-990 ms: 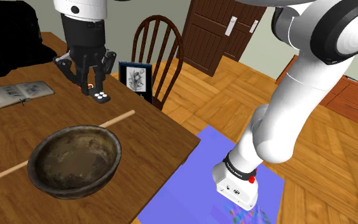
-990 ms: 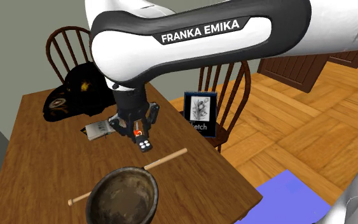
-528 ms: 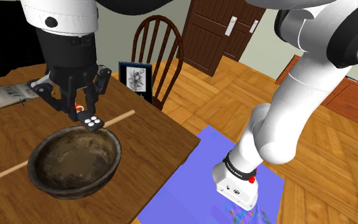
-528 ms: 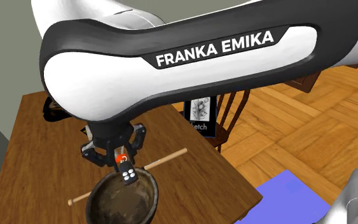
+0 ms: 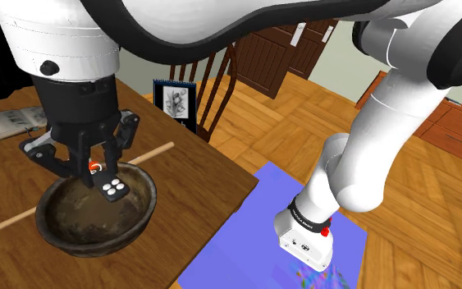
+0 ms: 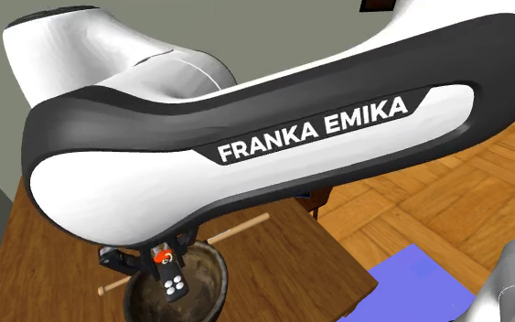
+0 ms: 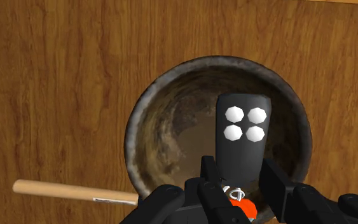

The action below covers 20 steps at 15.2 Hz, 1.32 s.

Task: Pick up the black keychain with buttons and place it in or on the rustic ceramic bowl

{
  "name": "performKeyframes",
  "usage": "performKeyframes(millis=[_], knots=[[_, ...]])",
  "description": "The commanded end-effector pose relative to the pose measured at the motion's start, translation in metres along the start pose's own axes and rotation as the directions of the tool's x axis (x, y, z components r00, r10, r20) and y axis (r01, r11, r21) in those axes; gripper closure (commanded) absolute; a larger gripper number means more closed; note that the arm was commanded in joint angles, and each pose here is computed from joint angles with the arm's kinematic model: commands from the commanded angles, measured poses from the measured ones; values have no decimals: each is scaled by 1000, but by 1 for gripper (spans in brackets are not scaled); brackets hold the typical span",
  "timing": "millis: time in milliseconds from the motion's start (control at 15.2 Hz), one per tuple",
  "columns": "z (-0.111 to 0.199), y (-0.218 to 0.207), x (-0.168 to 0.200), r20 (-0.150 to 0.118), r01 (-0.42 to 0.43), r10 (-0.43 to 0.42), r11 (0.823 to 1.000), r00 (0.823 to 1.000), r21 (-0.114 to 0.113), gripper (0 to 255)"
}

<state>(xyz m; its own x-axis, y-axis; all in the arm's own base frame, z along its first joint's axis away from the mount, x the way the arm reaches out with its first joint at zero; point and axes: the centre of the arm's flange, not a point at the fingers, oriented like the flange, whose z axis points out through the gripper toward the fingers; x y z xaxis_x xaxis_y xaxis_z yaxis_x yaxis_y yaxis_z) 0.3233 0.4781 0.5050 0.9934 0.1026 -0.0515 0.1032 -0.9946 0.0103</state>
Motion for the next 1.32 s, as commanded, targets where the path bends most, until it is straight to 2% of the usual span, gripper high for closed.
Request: performKeyframes(millis=[0,660,1122,1188,1254], knots=[[10,1,0,0,0,0,1000,1000,0,255],[63,0,3,0,0,0,1000,1000,0,255],[63,0,3,0,0,0,1000,1000,0,255],[63,0,3,0,0,0,1000,1000,0,0],[63,0,3,0,0,0,1000,1000,0,0]])
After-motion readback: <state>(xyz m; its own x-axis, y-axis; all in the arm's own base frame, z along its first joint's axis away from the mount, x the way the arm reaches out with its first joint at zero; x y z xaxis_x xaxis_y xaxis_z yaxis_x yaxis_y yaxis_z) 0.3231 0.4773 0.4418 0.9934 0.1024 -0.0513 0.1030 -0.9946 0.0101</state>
